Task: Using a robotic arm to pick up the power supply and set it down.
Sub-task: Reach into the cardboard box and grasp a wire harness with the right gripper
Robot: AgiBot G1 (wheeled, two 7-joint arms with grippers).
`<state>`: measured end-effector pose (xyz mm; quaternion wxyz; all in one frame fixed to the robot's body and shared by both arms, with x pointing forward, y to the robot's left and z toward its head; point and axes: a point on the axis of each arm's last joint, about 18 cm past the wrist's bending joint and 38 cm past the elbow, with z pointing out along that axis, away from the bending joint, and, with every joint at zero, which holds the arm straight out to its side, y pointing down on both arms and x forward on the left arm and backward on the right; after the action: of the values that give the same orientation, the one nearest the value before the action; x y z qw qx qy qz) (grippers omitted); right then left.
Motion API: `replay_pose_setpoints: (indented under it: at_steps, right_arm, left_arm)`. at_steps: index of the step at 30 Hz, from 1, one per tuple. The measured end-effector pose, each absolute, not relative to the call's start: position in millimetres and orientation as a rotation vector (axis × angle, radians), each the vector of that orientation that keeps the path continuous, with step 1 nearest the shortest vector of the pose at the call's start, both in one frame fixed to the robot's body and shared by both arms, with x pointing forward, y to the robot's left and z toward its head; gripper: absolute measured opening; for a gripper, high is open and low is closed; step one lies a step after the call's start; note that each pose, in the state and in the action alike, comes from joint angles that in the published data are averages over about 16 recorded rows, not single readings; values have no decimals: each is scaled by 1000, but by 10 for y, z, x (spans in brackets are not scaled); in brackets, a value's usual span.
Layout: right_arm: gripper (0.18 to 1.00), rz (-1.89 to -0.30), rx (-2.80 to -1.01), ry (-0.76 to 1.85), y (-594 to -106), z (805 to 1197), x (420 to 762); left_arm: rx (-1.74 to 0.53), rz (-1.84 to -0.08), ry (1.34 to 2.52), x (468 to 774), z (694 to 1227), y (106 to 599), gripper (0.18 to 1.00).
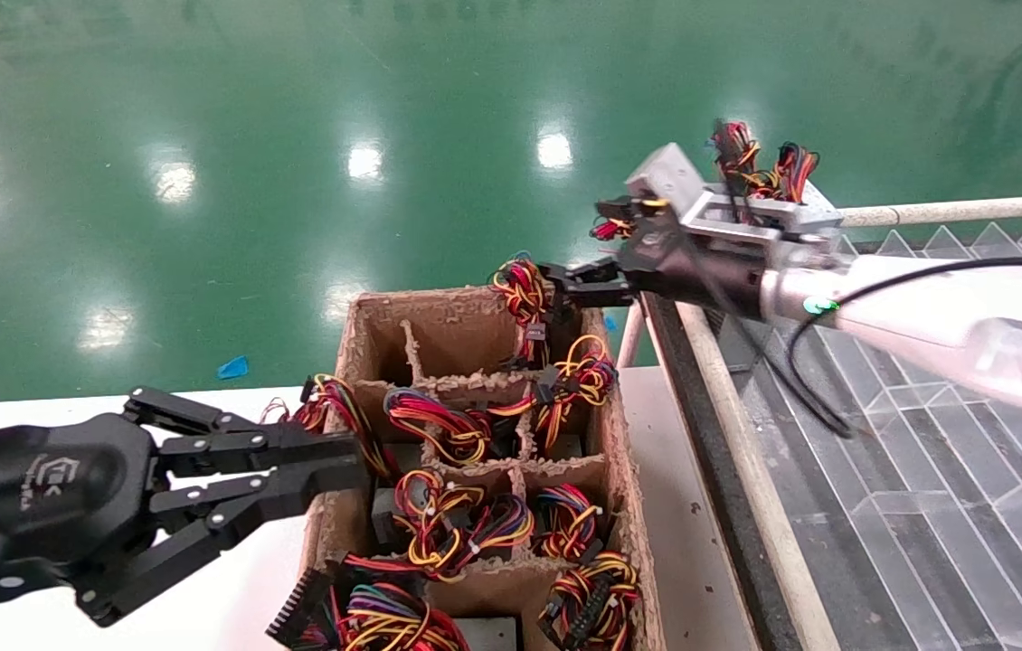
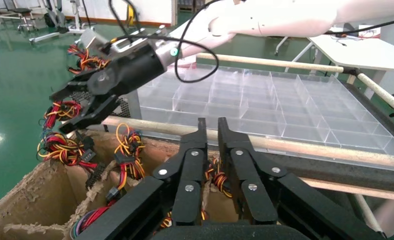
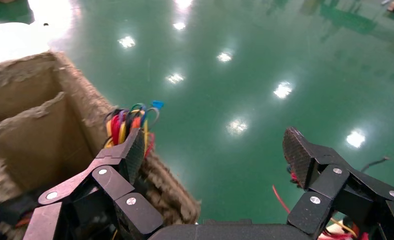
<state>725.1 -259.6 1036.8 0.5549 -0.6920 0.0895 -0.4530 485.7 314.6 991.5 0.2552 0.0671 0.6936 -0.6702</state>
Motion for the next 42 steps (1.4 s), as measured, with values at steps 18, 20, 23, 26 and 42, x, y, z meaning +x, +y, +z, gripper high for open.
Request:
replay_pose_setpoints:
  at_steps: [18, 20, 23, 26, 42]
  right_arm:
    - [874, -1034, -1612, 205, -2311, 10349, 7333]
    - [845, -1028, -1619, 203, -2276, 10318, 7340]
    - [814, -1021, -1631, 203, -2234, 10269, 7354]
    - [785, -1017, -1644, 205, -2208, 10227, 7366]
    - [698, -995, -1683, 201, -2221, 10117, 7351]
  left_arm:
    - [182, -1820, 1883, 4857, 9915, 3146, 192]
    - [182, -1820, 1883, 4857, 9915, 3146, 192]
    - [182, -1820, 1883, 4857, 9915, 3146, 191]
    - [182, -1820, 1883, 4857, 9915, 3146, 191]
    - [182, -1820, 1883, 4857, 9915, 3146, 191]
